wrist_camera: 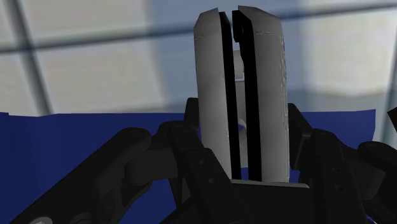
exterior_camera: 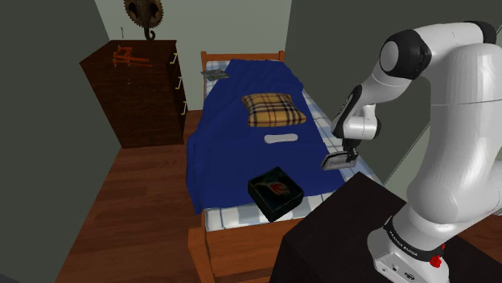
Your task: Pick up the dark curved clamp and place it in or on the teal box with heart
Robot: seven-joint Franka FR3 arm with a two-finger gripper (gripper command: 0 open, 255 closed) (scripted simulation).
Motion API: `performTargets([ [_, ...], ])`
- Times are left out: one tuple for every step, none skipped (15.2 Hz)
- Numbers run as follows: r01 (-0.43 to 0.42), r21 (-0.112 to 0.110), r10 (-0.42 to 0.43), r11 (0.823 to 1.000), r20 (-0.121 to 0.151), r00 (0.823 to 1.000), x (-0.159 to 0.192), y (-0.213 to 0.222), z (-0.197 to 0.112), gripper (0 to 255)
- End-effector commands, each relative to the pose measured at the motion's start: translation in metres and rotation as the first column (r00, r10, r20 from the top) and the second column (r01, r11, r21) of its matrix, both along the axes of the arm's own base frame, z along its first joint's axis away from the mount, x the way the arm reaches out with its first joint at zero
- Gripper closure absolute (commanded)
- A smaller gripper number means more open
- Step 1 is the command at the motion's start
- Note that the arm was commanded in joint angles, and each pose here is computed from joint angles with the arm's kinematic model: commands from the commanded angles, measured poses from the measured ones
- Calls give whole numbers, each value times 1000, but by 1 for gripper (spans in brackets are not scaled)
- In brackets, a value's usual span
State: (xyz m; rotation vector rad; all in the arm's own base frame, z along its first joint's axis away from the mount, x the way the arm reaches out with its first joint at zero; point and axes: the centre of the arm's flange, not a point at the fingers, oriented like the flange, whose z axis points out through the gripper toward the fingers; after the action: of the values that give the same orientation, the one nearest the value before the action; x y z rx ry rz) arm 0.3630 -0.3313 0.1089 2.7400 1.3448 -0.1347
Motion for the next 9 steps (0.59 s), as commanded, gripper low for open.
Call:
performTargets([
  [-1,0,1,1000,0,1000,0,0,0,255],
  [-1,0,1,1000,0,1000,0,0,0,255],
  [-1,0,1,1000,0,1000,0,0,0,255],
  [-1,0,1,1000,0,1000,0,0,0,255],
  [-1,0,1,1000,0,1000,0,0,0,255],
  [-1,0,1,1000,0,1000,0,0,0,255],
  [-1,0,1,1000,0,1000,0,0,5,255],
  [-1,0,1,1000,0,1000,0,0,10,255],
  [-1,0,1,1000,0,1000,0,0,16,255],
])
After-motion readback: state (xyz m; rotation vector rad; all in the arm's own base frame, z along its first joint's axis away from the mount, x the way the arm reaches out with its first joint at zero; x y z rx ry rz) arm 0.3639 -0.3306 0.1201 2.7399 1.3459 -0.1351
